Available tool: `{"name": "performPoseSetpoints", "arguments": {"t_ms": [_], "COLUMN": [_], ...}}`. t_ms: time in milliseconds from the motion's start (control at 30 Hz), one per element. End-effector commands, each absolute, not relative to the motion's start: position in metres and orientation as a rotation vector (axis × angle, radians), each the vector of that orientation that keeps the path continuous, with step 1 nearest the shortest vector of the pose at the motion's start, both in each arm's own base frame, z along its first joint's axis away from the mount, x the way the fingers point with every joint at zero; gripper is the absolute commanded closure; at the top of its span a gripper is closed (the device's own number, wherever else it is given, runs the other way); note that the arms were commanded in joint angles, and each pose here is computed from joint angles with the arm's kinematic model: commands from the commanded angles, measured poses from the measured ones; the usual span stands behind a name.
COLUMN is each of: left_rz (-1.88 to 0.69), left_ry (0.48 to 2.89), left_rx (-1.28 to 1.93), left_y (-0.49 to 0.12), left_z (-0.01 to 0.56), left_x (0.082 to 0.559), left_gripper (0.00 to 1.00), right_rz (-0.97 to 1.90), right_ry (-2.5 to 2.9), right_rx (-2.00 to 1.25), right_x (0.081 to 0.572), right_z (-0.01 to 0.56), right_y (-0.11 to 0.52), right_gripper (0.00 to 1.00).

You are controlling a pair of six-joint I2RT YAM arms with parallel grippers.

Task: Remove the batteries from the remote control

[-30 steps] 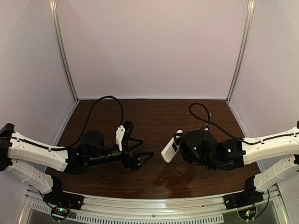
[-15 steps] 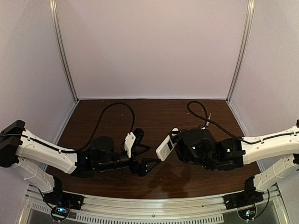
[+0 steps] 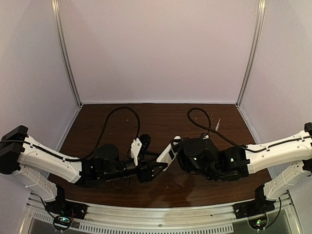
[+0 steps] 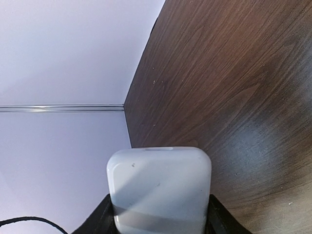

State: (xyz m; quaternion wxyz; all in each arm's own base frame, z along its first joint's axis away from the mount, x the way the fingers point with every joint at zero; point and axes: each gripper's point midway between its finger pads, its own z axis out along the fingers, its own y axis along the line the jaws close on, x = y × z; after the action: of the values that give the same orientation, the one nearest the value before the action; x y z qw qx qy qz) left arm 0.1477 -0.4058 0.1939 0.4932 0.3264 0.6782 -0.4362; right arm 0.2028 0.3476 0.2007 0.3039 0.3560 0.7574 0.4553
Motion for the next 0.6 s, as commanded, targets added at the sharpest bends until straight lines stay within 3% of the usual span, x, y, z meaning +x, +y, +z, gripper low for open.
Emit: {"name": "performPoseSetpoints", "arguments": {"t_ms": [0,400,500,567], "left_rz": [-1.052,-1.04,-1.034,-1.026], "left_ry": [1.604,1.61,1.611,1.612], "left_rx": [0.743,0.729,0.726,0.728], "left_y": [-0.41,-0.407,-0.406,-0.404], "left_z": [0.207,0.208,0.209,0.209], "left_x": [0.156,0.158,0.159,0.159], "left_gripper": [0.53,1.0,1.0,1.0], "right_rz": [1.259,1.244,1.23,1.215], "right_ry": [1.97,1.954,1.952,1.95], "right_rx": [0.963,0.966,0.951,0.925], "right_x": [0.201,0.2,0.199,0.198], "right_z": [0.213,0.204,0.203,0.203], "right_y": [0.355,0.343,0.335,0.329], "right_gripper": [1.0,0.99,0.77,0.54]}}
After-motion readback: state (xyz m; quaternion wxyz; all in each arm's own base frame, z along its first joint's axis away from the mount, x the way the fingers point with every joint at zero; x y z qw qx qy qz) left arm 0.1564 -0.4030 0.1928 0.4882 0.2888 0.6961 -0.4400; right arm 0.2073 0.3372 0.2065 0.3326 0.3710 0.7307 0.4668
